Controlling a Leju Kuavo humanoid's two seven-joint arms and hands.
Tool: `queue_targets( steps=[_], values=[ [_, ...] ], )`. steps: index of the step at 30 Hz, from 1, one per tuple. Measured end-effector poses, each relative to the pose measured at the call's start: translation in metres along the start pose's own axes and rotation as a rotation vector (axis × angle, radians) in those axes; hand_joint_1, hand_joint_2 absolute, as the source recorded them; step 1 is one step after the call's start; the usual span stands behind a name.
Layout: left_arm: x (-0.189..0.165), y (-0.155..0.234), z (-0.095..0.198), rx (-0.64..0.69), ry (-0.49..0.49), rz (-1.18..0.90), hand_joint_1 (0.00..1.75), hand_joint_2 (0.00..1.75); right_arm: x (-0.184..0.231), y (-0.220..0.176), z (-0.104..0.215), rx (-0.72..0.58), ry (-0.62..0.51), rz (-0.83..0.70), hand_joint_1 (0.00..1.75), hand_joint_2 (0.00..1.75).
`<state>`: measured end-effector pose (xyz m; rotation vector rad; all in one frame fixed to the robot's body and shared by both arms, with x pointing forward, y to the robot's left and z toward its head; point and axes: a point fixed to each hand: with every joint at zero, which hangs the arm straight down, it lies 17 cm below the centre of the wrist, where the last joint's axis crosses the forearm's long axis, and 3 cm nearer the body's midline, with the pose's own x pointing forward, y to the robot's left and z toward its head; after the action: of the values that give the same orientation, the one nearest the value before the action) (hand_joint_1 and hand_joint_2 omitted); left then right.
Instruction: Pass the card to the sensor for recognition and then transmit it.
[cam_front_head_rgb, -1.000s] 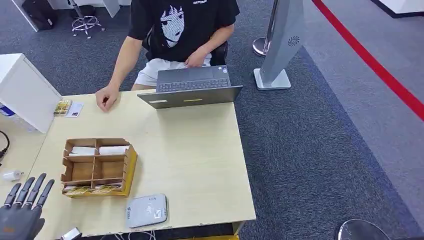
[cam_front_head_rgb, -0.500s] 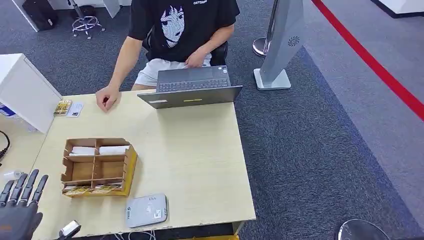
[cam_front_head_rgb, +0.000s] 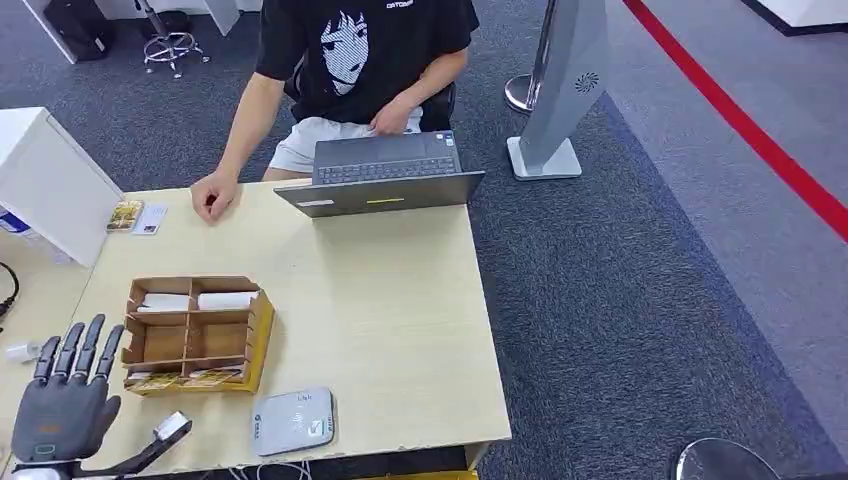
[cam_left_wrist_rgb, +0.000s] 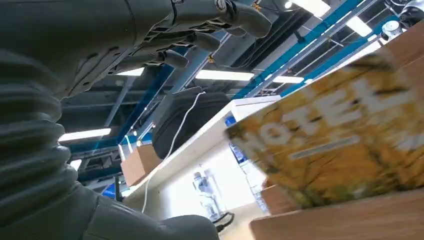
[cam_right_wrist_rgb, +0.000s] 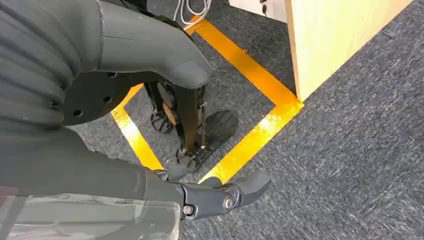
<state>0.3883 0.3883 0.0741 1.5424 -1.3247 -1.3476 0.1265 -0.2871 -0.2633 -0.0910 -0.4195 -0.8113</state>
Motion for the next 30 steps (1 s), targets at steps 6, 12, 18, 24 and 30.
queue_targets(
  steps=[6, 12, 18, 24, 30],
  values=[
    [0.009, -0.004, -0.004, -0.005, -0.004, 0.023, 0.00, 1.75, -0.001, 0.001, 0.000, 0.002, 0.003, 0.001, 0.00, 1.75],
    [0.014, -0.006, -0.005, -0.006, -0.013, 0.032, 0.00, 1.75, -0.002, 0.001, 0.000, 0.000, 0.005, 0.012, 0.00, 1.75],
    [0.017, -0.010, -0.006, -0.008, -0.018, 0.037, 0.00, 1.75, -0.005, -0.002, 0.000, -0.019, 0.023, 0.026, 0.00, 1.75],
    [0.019, -0.014, -0.005, -0.019, -0.019, 0.042, 0.00, 1.75, -0.006, -0.004, 0.000, -0.025, 0.025, 0.028, 0.00, 1.75],
    [0.019, -0.015, -0.006, -0.020, -0.019, 0.043, 0.00, 1.75, -0.006, -0.004, 0.000, -0.025, 0.027, 0.032, 0.00, 1.75]
  ],
)
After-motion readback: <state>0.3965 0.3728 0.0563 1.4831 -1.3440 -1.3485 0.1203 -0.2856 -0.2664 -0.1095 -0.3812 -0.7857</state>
